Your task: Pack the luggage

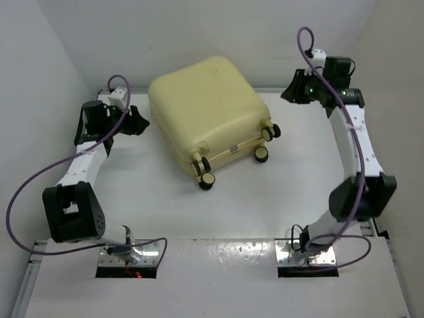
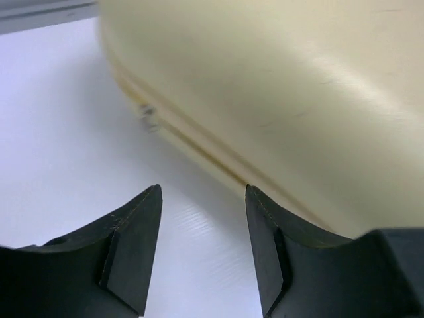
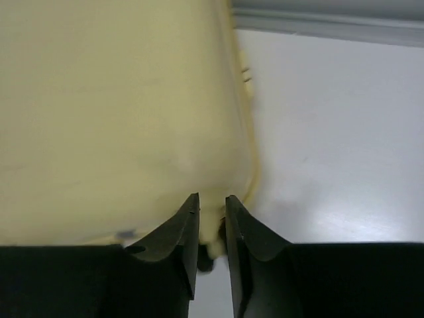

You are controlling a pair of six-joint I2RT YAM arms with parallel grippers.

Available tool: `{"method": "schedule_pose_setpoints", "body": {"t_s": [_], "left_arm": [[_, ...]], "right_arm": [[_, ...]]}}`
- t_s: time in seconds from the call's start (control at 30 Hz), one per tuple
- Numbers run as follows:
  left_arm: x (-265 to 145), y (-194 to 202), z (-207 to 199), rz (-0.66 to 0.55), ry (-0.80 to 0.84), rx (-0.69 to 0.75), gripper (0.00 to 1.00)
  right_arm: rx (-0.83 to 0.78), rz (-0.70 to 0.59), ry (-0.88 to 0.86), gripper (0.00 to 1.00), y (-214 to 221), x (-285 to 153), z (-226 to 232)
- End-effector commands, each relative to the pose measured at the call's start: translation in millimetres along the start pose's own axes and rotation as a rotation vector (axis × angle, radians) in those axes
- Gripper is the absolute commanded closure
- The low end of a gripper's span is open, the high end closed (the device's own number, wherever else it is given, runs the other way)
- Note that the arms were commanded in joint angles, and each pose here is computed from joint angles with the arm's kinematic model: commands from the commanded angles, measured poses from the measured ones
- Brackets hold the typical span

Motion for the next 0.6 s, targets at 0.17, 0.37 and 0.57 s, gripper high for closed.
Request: {"method": "schedule_pose_setpoints", "body": {"t_s": [0.17,0.37,0.57], "left_arm": [[14.9,-15.8,63.8,-0.079,-0.237,-0.031,0.41],[27.3,-43.7,91.8,-0.173,-0.314,-0.076,0.41],[64.8,-63.6,128.8,-0.201,-0.283,-0.131,0.39]], "right_arm": [[0.149,0.379,-0.138,1.0,153.8,-41.0,62.2],[0.368,0.305,0.074,1.0,204.0,-37.8,53.4],[0.522,0.308,0.093,1.0,207.4,4.9,54.3]]}}
Point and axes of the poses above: each gripper's point midway between its finger pads, its own x axis out along the fingers, its own z axis along the line the jaws close on, y = z × x, the point moved 9 cm from there along -x, back along the fingers, and after that the axes turned 7 degrees about x, right-handed, at the moved point
